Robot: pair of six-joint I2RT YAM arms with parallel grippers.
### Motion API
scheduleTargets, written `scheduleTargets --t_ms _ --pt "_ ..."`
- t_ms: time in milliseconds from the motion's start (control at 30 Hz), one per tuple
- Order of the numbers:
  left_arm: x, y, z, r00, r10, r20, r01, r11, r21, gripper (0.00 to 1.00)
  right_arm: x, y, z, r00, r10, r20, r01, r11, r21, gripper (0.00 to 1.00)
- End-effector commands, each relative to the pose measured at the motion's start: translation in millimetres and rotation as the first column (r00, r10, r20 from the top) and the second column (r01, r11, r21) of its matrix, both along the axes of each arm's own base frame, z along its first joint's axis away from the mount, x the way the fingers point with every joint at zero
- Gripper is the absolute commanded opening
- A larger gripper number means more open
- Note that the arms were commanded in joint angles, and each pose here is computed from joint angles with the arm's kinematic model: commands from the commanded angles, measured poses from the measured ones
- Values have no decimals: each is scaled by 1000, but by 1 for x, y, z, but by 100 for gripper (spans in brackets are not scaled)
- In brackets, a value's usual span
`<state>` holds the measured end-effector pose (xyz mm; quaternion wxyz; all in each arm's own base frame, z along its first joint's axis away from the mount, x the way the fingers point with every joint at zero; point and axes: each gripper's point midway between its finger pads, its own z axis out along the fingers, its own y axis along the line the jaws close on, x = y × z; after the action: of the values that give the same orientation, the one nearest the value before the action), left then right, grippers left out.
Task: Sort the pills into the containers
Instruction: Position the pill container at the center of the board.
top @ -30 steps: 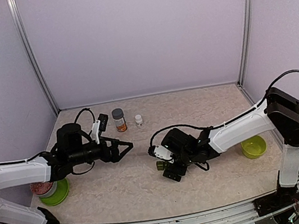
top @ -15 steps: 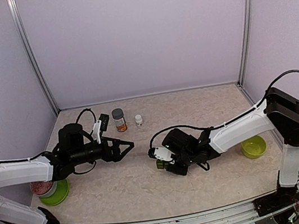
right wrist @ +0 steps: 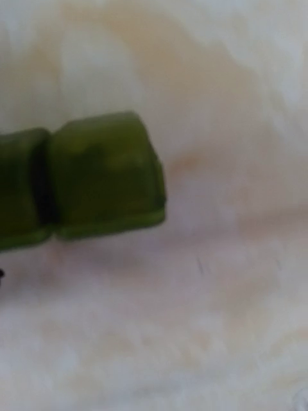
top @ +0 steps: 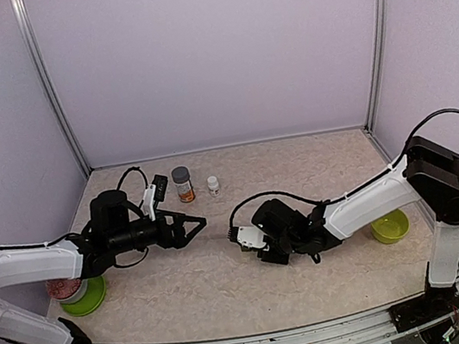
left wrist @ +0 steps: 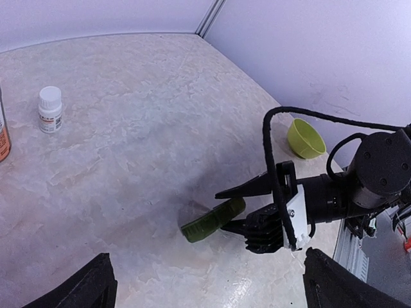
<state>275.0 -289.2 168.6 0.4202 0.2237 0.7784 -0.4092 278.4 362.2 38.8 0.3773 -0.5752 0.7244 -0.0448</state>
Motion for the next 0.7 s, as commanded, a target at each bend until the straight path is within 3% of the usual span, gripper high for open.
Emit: scheduleTargets --t_ms 0,233,367,467,667 --pt "1 2 -6 1000 4 1 -4 1000 -6 99 37 -7 18 982 -35 185 41 999 -29 42" --pt "0 2 -11 1000 1 -4 -1 1000 -3 99 59 2 23 970 34 242 -27 999 -33 41" --pt "-1 4 -9 1000 4 -2 -4 1000 -5 99 47 15 20 983 140 122 -140 990 -10 57" --pt "-2 5 -8 1000 6 -2 -6 1000 -5 99 43 17 24 981 191 33 -192 981 12 63" --pt "8 7 -10 999 43 -16 -43 999 4 99 63 4 41 994 87 -66 -82 994 75 72"
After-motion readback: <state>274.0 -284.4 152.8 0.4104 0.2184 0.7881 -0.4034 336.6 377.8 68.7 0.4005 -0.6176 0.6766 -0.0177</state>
